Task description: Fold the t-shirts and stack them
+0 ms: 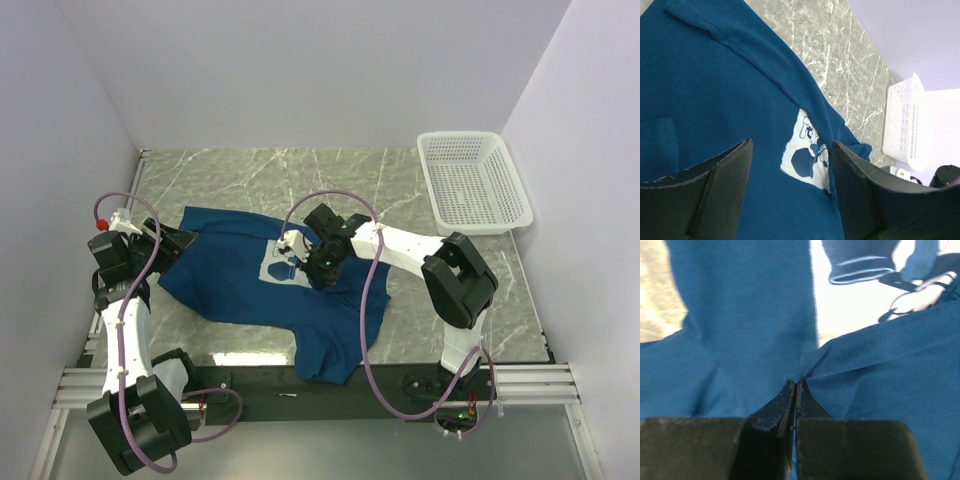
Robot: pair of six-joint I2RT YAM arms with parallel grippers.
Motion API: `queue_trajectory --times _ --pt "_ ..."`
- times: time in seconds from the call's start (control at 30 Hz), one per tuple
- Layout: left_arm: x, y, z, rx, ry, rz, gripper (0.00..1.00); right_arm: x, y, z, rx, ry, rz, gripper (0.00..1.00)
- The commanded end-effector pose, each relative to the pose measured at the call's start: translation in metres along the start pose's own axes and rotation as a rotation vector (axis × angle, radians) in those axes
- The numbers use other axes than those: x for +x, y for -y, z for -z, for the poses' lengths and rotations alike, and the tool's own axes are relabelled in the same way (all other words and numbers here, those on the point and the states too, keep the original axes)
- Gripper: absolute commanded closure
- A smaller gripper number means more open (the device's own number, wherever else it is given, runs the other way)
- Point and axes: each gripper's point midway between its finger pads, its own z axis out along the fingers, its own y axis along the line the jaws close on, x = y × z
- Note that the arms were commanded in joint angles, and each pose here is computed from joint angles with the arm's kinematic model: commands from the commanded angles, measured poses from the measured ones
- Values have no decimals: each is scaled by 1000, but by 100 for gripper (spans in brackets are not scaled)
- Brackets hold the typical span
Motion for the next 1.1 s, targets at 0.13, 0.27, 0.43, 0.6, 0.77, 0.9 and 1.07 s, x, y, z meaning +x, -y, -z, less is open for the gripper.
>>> queue_trajectory --times 0.13,0.27,0.43,0.6,0.77,0.9,1.07 --pt "0 5 -1 32 0 -25 30 -31 -32 22 -116 94 65 100" --pt "0 5 -1 31 -1 -24 30 -33 -35 19 -143 92 49 98" --pt "0 4 -1 28 -1 -22 30 -39 -41 15 -191 95 9 58" --pt "-1 4 -1 25 2 -23 30 -40 -43 21 -225 98 -5 49" --pt "-1 4 -1 25 -1 -28 30 -31 -19 45 -159 148 -44 51" --pt "0 4 -1 28 0 -25 30 0 86 83 135 222 -335 53" --pt "1 3 -3 34 -7 -22 30 60 171 108 405 171 -528 50"
